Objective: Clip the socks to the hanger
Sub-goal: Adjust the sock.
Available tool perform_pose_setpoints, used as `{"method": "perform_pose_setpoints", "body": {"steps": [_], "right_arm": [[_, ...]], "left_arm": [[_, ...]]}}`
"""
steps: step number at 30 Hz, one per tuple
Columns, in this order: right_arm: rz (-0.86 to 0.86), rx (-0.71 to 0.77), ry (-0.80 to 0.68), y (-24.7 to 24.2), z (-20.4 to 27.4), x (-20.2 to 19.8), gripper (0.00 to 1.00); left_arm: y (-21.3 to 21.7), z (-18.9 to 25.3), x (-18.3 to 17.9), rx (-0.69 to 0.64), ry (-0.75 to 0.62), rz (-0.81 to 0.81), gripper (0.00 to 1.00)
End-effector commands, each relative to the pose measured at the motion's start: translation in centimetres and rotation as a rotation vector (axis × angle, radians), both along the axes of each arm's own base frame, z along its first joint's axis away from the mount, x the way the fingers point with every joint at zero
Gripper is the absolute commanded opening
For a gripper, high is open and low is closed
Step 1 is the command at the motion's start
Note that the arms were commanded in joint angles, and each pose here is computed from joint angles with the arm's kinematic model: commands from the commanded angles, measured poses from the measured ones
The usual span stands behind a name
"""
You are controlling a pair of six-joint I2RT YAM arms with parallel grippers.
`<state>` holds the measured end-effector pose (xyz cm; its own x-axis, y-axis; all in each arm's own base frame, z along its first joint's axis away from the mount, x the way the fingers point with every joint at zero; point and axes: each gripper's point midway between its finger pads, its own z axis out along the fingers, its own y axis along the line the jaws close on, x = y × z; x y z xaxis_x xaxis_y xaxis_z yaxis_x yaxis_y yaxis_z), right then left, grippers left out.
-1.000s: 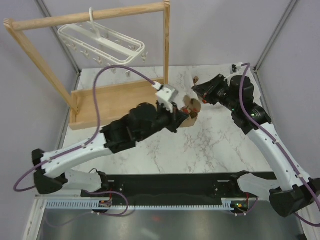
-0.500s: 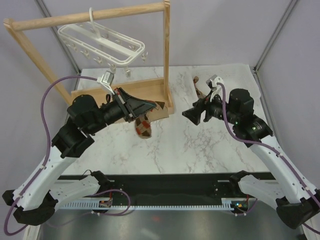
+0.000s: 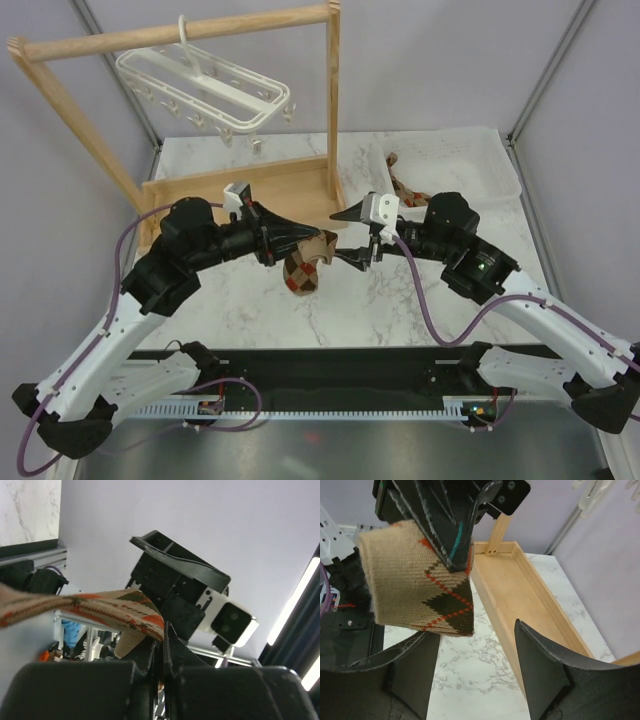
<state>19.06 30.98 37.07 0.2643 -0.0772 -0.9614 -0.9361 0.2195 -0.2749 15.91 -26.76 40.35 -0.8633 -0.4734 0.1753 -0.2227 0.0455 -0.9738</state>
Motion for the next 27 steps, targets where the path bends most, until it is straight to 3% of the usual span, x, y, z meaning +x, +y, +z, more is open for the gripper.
{"method": "perform_pose_setpoints", "body": {"steps": [1,4,14,19,22,27], "right_arm": [[0.043,0.005,-0.174,0.5,2.0,-0.9,0.69],[0.018,0.009,-0.177,0.3,0.5,-1.3,0.71],[-0.026,0.165,-0.287,0.5,4.7,-4.2,0.75],[-0.09,0.214,-0.303,-0.3,6.4,-3.6,0.7],[-0.131,0.218,-0.267,-0.3,6.7,-2.8,0.59],[-0.156,0.239,-0.276,-1.0,7.1,-2.7,0.6]], "left_arm": [[0.9,3.1,-1.3,-0.114,0.052,-0.006,0.02],[1.5,3.4,-1.2,-0.132,0.058,0.031,0.02],[1.7,2.5,-0.4,-0.148,0.12,0.076,0.02],[1.8,1.9,-0.3,-0.149,0.138,0.088,0.02],[1.8,2.1,-0.3,-0.153,0.138,0.09,0.02],[2.1,2.5,-0.2,-0.165,0.134,0.104,0.02]]}}
